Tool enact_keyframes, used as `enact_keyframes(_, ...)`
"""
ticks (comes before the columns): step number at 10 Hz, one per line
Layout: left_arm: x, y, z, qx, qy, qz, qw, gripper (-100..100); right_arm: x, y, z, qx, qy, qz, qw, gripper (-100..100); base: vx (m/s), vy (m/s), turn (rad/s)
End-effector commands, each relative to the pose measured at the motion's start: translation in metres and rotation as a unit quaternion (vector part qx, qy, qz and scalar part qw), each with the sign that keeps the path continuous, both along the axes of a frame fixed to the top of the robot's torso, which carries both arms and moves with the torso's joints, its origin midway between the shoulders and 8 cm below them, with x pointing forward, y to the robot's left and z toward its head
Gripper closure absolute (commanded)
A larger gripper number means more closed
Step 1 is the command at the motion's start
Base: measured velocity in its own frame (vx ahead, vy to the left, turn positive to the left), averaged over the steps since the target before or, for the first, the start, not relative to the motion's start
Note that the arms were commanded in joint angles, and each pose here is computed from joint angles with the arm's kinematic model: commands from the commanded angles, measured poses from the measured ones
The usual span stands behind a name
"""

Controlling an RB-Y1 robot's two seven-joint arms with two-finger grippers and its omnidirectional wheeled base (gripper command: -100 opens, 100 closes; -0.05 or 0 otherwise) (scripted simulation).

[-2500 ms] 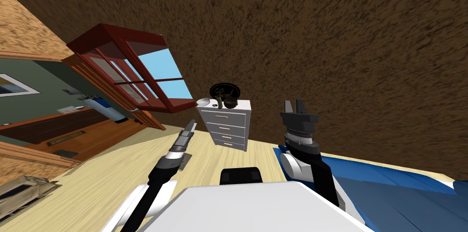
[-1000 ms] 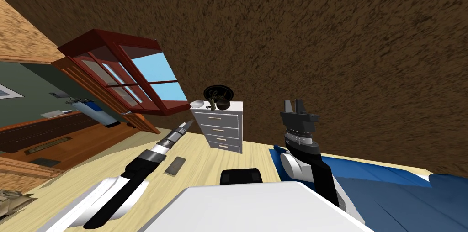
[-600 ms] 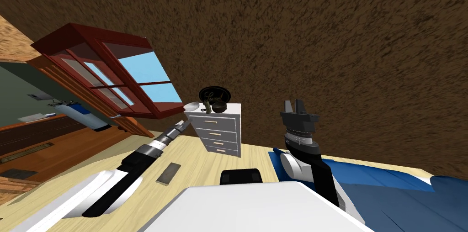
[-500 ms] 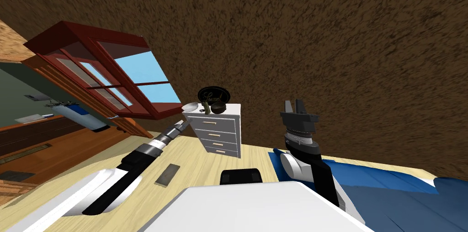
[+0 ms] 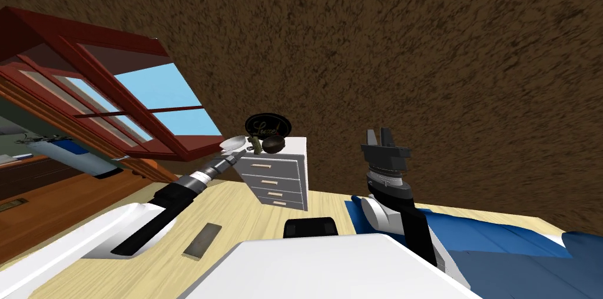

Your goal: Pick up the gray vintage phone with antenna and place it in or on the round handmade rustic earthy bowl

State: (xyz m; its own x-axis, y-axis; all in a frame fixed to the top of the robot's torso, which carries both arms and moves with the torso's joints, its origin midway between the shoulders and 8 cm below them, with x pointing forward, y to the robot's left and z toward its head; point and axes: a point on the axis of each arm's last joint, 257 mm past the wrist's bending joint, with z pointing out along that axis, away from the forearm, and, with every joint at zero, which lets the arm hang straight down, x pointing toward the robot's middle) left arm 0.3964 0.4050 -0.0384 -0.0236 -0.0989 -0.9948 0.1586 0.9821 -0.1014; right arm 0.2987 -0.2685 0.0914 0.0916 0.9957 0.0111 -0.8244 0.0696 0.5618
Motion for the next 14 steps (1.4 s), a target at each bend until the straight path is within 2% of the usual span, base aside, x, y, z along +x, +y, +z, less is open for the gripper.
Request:
enact_keyframes(1,0.0048,0.0065,0.0064,0.026,0.001,0.005,0.9996,-100,0.0000,0.0000,0.0000,0.000,0.000,0.000,1.0000,0,0.149,-0.051,-0.050)
enact_keyframes(4,0.0119,0.0156,0.0150,0.059,0.000,0.014,0.9982,-100,0.0000,0.0000,0.0000,0.000,0.000,0.000,1.0000,0,0.119,-0.038,-0.042)
enact_keyframes(5,0.0109,0.0125,0.0128,0.052,0.001,0.011,0.9986,-100,0.0000,0.0000,0.0000,0.000,0.000,0.000,1.0000,0,0.053,-0.006,-0.009)
enact_keyframes(6,0.0113,0.0133,0.0132,0.053,0.000,0.012,0.9985,0,0.0000,0.0000,0.0000,0.000,0.000,0.000,1.0000,0,0.010,-0.002,0.001)
enact_keyframes(7,0.0113,0.0132,0.0132,0.053,0.000,0.012,0.9985,-100,0.0000,0.0000,0.0000,0.000,0.000,0.000,1.0000,0,0.005,-0.001,-0.001)
enact_keyframes(8,0.0113,0.0132,0.0132,0.053,0.000,0.012,0.9985,100,0.0000,0.0000,0.0000,0.000,0.000,0.000,1.0000,0,0.000,0.000,0.000)
enact_keyframes(12,0.0113,0.0132,0.0132,0.053,0.000,0.012,0.9985,100,0.0000,0.0000,0.0000,0.000,0.000,0.000,1.0000,0,0.000,0.000,0.000)
enact_keyframes(13,0.0113,0.0132,0.0133,0.053,0.000,0.012,0.9985,0,0.0001,0.0000,0.0000,0.000,0.000,0.000,1.0000,0,0.000,0.000,0.000)
enact_keyframes(14,0.0113,0.0131,0.0133,0.053,0.000,0.012,0.9985,100,0.0000,0.0000,0.0000,0.000,0.000,0.000,1.0000,0,0.000,0.000,0.000)
